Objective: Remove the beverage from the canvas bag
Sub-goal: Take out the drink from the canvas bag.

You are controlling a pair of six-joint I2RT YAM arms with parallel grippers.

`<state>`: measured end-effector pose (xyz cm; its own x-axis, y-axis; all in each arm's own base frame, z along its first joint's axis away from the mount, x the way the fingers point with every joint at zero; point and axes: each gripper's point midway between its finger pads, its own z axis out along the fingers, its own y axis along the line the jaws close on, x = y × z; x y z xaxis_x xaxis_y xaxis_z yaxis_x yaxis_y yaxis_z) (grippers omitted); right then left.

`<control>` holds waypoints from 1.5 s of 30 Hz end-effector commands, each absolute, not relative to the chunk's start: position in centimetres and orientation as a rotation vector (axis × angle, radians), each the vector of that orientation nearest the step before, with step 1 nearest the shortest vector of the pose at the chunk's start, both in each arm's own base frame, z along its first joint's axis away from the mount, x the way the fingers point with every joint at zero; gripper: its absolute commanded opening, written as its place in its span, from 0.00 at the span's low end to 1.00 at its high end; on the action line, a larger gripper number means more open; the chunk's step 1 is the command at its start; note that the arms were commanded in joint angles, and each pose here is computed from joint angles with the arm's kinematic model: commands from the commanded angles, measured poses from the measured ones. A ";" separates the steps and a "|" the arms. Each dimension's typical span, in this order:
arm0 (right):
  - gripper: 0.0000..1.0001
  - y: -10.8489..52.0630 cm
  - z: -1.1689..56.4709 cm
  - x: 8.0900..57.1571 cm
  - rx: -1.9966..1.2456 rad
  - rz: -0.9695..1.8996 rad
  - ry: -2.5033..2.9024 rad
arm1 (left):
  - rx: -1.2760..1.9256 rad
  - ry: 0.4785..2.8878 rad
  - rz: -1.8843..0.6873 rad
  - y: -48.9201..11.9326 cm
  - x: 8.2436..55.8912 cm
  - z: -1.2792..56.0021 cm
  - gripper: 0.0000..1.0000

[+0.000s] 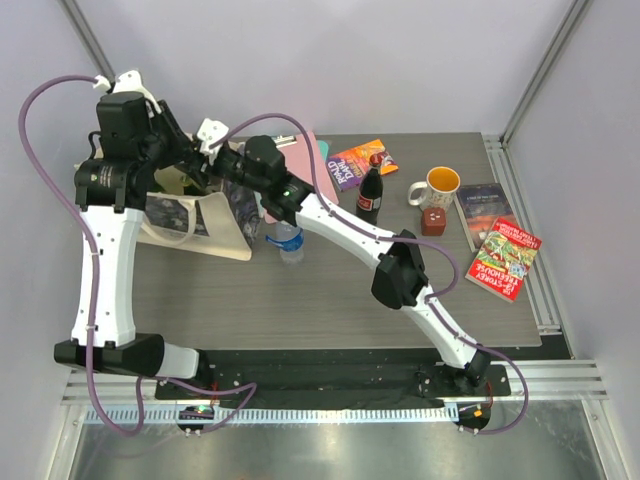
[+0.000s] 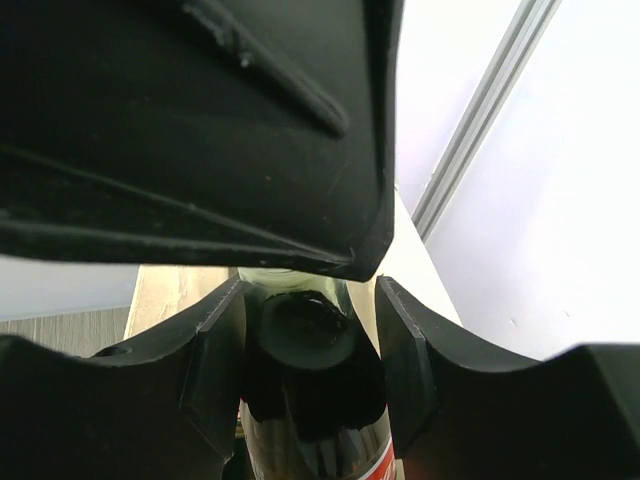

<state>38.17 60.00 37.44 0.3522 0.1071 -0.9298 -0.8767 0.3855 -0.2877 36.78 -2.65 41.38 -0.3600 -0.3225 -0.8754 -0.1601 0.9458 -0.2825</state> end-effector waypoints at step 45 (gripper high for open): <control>0.01 44.9 65.7 29.2 -0.563 1.058 0.610 | -0.455 1.598 -0.203 0.0 26.5 43.9 0.89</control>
